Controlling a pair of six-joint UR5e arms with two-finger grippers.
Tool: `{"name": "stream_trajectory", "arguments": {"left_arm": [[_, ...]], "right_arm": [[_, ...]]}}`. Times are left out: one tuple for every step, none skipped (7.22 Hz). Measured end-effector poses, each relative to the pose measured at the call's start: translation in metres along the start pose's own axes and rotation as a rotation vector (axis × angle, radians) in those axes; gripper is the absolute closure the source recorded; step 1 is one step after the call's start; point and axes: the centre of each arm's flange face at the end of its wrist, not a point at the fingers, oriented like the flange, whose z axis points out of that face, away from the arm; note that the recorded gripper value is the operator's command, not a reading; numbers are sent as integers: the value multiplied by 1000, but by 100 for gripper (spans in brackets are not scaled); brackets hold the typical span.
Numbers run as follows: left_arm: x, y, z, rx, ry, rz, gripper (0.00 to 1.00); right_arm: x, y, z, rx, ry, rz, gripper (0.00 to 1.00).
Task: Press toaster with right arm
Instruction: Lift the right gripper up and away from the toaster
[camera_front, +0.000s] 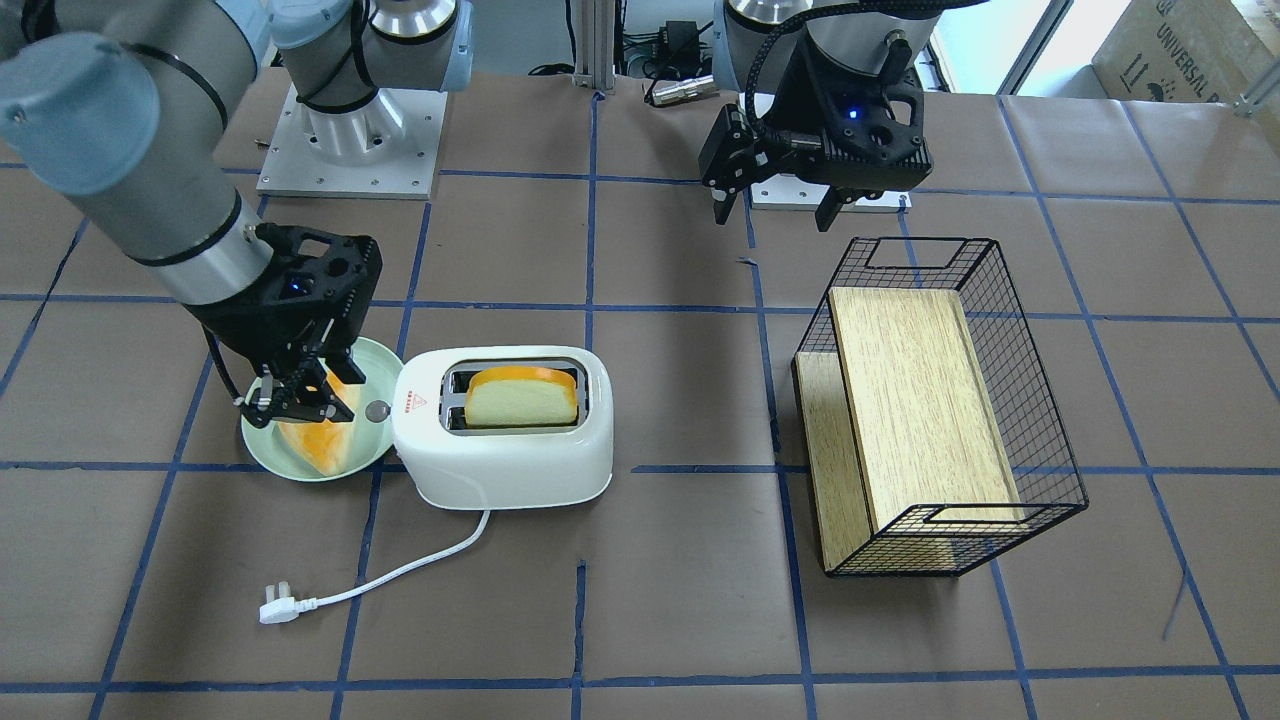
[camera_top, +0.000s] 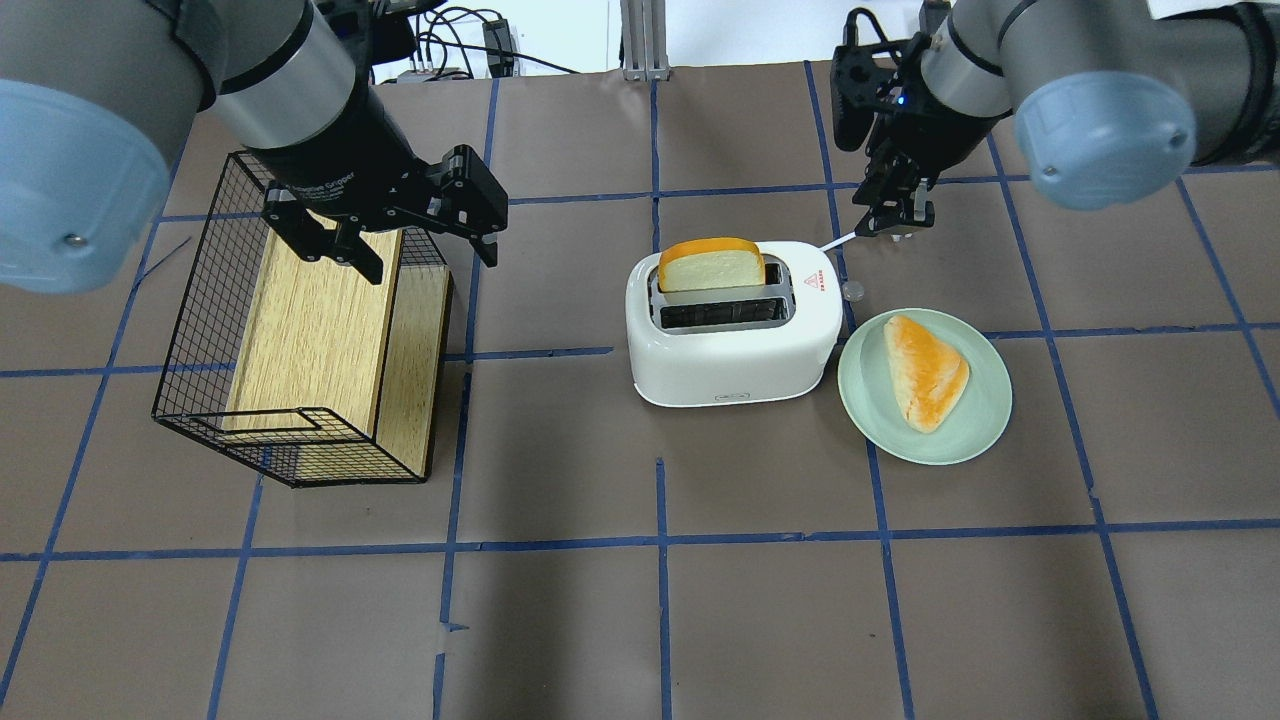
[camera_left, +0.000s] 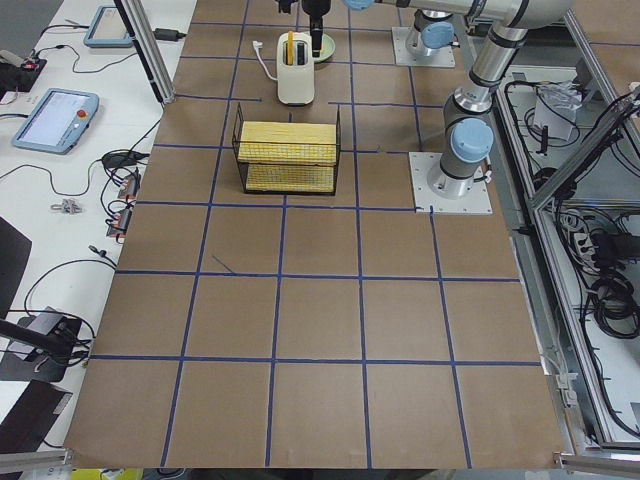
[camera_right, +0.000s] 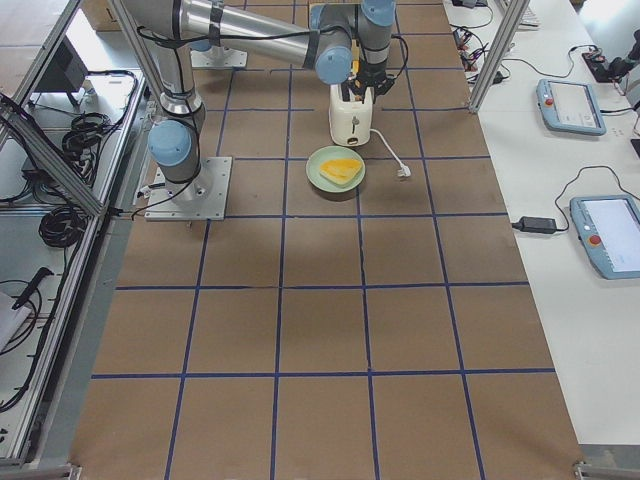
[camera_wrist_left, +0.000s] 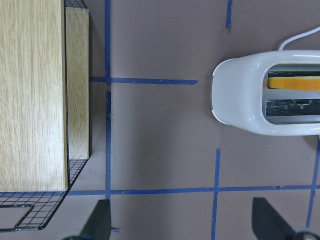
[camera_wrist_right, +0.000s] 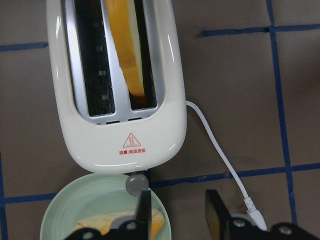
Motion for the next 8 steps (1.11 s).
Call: {"name": "stream_trajectory", "arguments": {"left_arm": [[0, 0, 0, 0, 0, 0, 0], [0, 0, 0, 0, 0, 0, 0], [0, 0, 0, 0, 0, -1, 0], [0, 0, 0, 0, 0, 0, 0], [0, 0, 0, 0, 0, 0, 0], [0, 0, 0, 0, 0, -1, 0], [0, 0, 0, 0, 0, -1, 0], [0, 0, 0, 0, 0, -1, 0]], "right_arm": [[-5, -3, -17, 11, 5, 143, 0], [-13, -4, -29, 8, -6, 325, 0], [-23, -3, -43, -11, -2, 515, 0], [-33, 1, -55, -55, 16, 689, 0], [-45, 7, -66, -116, 35, 843, 0], [-56, 11, -70, -164, 40, 977, 0], [-62, 13, -69, -193, 37, 1079, 0], [-65, 15, -65, -209, 34, 1136, 0]]}}
